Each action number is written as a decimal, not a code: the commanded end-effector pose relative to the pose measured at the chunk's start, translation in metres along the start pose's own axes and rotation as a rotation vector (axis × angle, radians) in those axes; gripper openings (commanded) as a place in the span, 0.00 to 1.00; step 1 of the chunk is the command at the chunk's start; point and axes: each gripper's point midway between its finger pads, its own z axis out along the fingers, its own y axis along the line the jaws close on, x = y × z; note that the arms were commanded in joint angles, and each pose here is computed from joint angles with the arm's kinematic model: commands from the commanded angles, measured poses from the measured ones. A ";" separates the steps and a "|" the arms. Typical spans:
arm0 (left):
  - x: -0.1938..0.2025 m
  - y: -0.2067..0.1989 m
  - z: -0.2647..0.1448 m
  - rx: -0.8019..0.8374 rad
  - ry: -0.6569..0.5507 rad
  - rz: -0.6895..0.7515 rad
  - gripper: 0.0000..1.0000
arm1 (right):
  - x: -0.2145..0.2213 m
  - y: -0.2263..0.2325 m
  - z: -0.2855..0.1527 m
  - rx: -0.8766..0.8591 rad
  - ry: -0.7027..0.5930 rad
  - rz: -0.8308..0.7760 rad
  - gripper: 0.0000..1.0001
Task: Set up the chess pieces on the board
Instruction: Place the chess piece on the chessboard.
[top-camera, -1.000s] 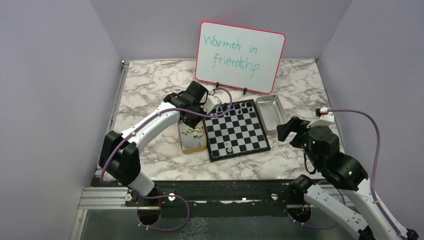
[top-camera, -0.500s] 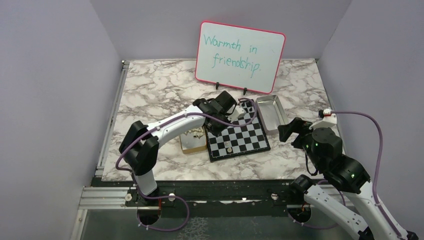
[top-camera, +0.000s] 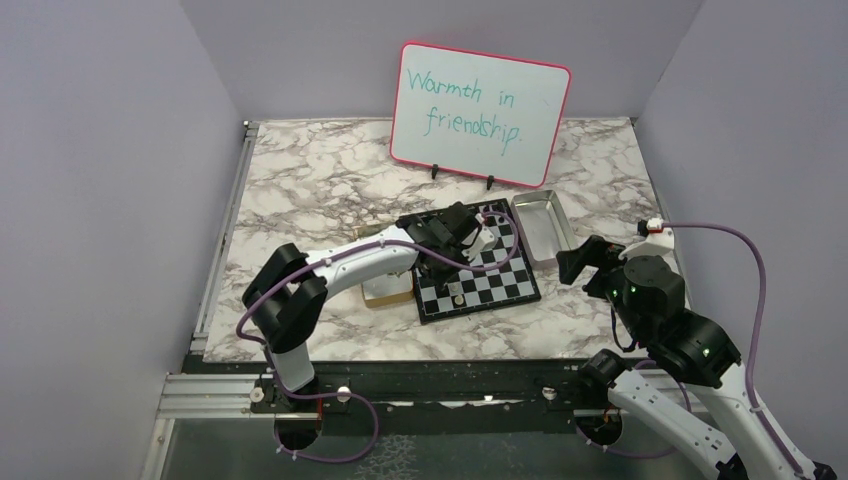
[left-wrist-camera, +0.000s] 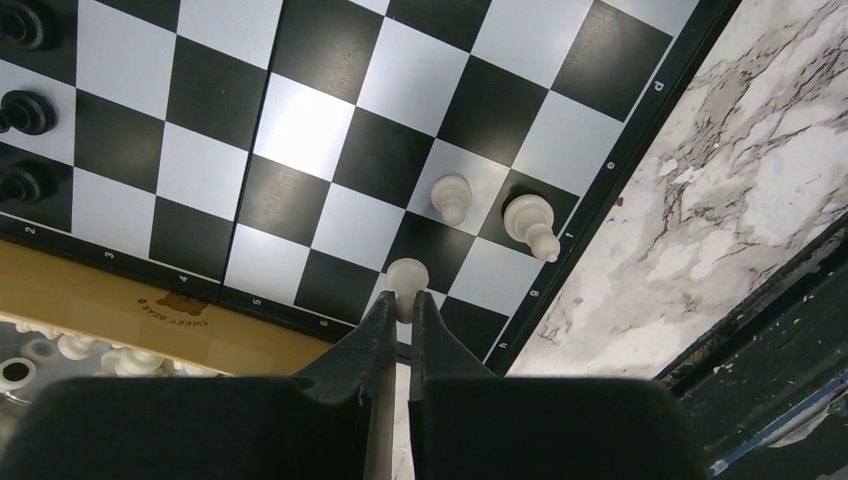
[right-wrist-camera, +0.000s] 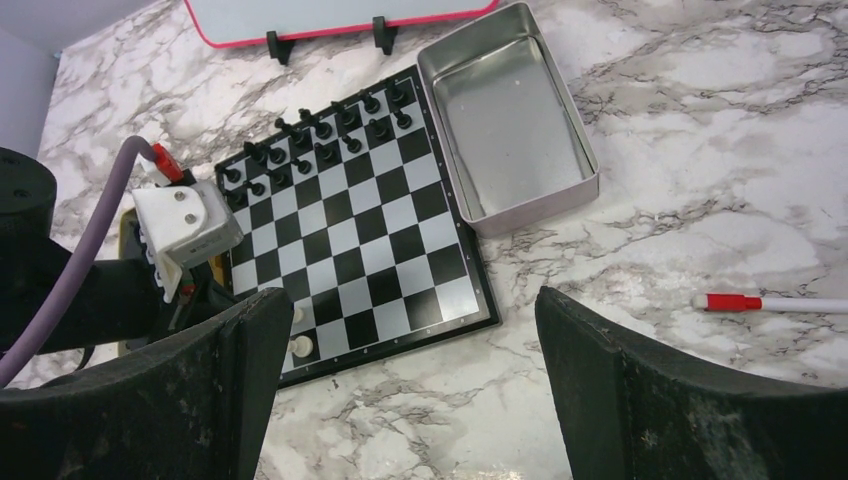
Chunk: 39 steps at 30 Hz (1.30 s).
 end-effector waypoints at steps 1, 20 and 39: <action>0.005 -0.002 0.011 -0.022 0.014 -0.003 0.07 | -0.006 -0.003 -0.006 0.010 -0.015 0.008 0.96; 0.014 -0.007 0.028 -0.008 0.089 0.034 0.16 | -0.004 -0.004 -0.003 0.019 -0.015 0.000 0.96; 0.009 -0.009 0.018 0.002 0.068 0.043 0.35 | -0.003 -0.005 -0.001 0.025 -0.018 -0.005 0.96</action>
